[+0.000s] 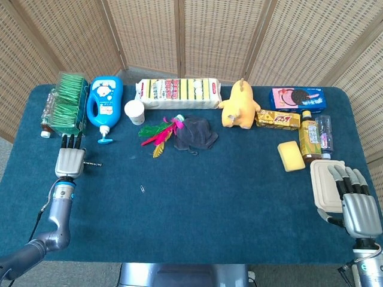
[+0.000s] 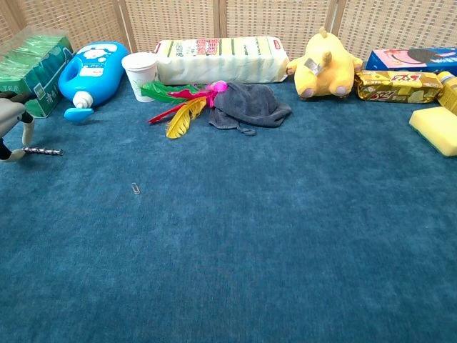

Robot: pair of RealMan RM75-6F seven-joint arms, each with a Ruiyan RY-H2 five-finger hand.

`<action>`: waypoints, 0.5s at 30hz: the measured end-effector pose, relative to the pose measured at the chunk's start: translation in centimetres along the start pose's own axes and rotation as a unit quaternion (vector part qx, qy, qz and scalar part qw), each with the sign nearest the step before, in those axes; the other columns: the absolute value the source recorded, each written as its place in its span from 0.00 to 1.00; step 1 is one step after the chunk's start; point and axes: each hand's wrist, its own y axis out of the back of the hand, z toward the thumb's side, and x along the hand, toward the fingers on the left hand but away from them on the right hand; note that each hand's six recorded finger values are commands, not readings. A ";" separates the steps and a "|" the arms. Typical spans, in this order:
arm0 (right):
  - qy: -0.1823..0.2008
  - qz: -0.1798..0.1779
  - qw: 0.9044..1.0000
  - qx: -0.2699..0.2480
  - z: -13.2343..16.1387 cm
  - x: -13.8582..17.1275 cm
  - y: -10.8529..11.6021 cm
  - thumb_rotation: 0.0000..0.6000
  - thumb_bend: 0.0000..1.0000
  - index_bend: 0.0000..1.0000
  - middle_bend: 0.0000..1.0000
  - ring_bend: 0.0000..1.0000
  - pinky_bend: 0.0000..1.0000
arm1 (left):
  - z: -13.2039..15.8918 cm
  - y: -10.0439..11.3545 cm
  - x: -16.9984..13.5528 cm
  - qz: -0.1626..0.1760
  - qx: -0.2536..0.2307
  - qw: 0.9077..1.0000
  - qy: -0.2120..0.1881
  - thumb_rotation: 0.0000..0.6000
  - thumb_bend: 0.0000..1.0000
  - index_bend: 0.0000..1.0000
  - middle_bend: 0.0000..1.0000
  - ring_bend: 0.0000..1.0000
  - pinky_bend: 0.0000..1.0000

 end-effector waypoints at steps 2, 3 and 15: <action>0.000 0.000 1.000 -0.001 0.0 0.0 0.0 1.00 0.00 0.00 0.00 0.00 0.00 | 0.2 0.0 0.0 0.000 0.002 1.000 0.000 1.00 0.63 0.50 0.00 0.00 0.03; 0.000 0.000 1.000 -0.001 0.0 0.0 0.1 1.00 0.00 0.00 0.00 0.00 0.00 | 0.3 0.0 0.0 -0.001 0.003 1.000 0.000 1.00 0.63 0.50 0.00 0.00 0.03; -0.002 -0.002 1.000 -0.005 -0.2 0.0 0.3 1.00 0.00 0.00 0.00 0.00 0.00 | 0.5 -0.3 0.1 -0.008 0.017 1.000 0.008 1.00 0.63 0.49 0.00 0.00 0.03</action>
